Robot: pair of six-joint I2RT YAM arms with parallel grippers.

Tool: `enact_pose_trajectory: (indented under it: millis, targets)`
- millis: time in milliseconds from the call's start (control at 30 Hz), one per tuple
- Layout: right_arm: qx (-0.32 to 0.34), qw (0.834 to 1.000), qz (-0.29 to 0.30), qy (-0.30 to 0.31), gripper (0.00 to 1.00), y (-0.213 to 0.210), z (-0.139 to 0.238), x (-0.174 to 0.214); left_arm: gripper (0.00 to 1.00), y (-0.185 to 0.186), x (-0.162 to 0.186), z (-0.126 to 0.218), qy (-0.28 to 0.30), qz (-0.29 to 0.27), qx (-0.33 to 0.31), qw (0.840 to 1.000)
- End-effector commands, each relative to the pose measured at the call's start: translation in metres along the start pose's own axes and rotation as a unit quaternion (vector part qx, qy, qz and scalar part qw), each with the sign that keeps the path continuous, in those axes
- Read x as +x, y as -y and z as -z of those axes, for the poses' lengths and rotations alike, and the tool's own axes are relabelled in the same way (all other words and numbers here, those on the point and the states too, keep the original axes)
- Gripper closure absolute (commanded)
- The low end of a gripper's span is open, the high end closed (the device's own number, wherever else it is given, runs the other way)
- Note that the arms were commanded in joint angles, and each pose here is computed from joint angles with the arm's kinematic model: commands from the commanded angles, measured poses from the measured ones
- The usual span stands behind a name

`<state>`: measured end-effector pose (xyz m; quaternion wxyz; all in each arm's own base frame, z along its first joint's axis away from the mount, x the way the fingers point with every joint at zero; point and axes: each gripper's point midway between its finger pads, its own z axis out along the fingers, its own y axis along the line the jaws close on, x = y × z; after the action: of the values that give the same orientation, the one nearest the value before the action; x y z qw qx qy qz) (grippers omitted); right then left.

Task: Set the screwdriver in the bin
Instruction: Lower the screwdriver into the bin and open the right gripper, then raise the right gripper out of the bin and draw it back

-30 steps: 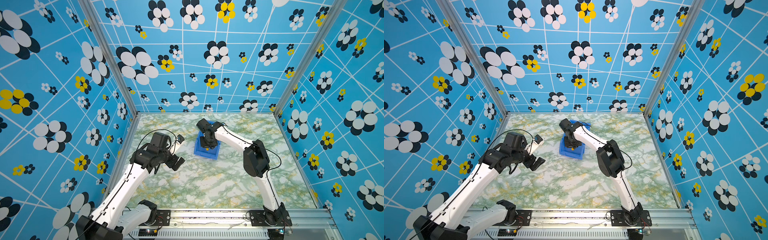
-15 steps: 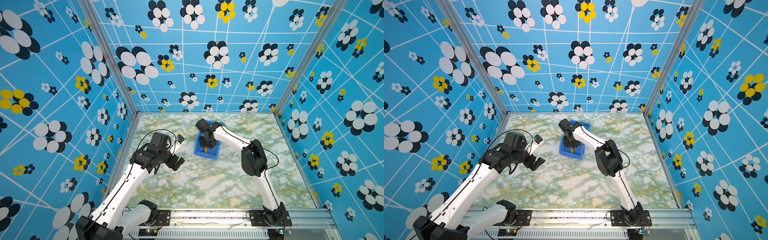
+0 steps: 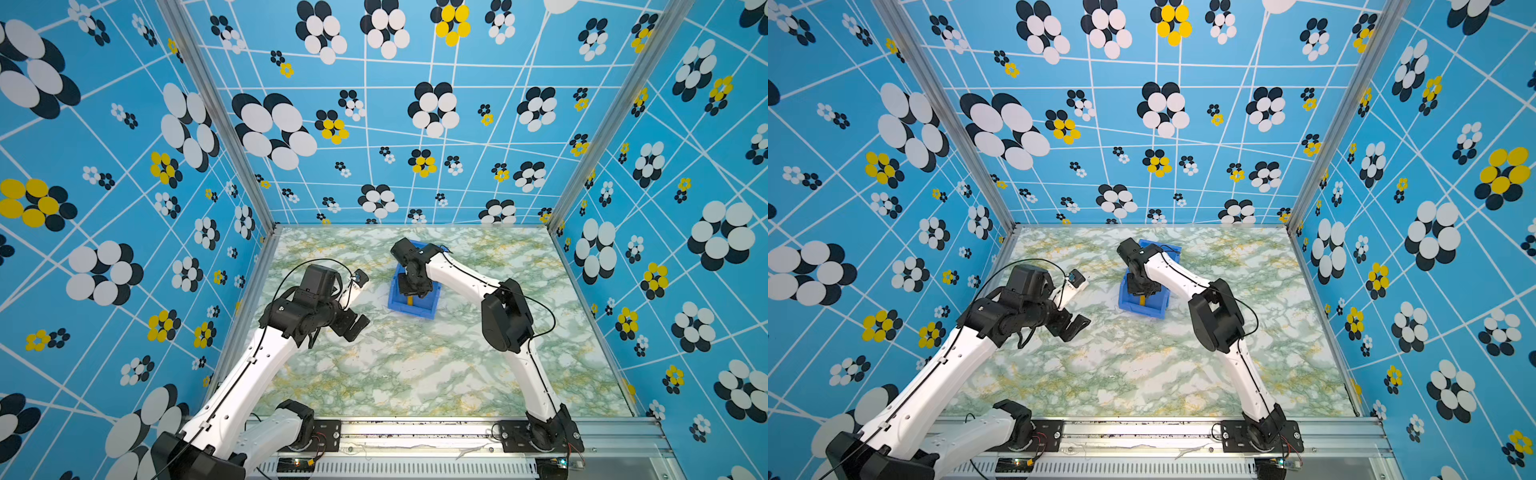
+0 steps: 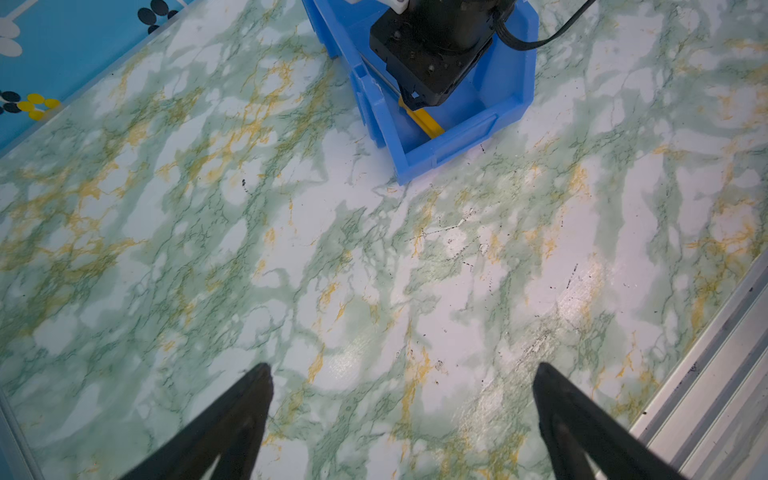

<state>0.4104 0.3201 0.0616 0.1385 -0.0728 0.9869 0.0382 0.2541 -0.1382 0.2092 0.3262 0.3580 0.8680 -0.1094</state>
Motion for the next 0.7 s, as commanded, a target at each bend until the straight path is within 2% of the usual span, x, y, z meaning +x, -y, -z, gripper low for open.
enact_pose_trajectory:
  millis: [0,267,433,667]
  targets:
    - [0.002,1.000,0.001,0.004,0.71,0.003,0.013,-0.005,0.01,0.006,0.000,0.003,0.006,-0.002,0.011,1.000]
    - [0.012,1.000,0.012,0.025,0.66,0.005,0.045,-0.020,0.01,0.000,0.000,0.001,0.014,-0.007,-0.008,1.000]
    - [0.004,0.998,0.009,0.058,0.59,0.007,0.083,-0.030,0.01,-0.001,0.001,-0.006,0.008,0.001,-0.005,1.000]
    - [-0.051,0.990,0.018,0.134,0.51,0.004,0.152,-0.026,0.01,-0.013,-0.003,-0.021,-0.012,0.023,-0.019,0.999]
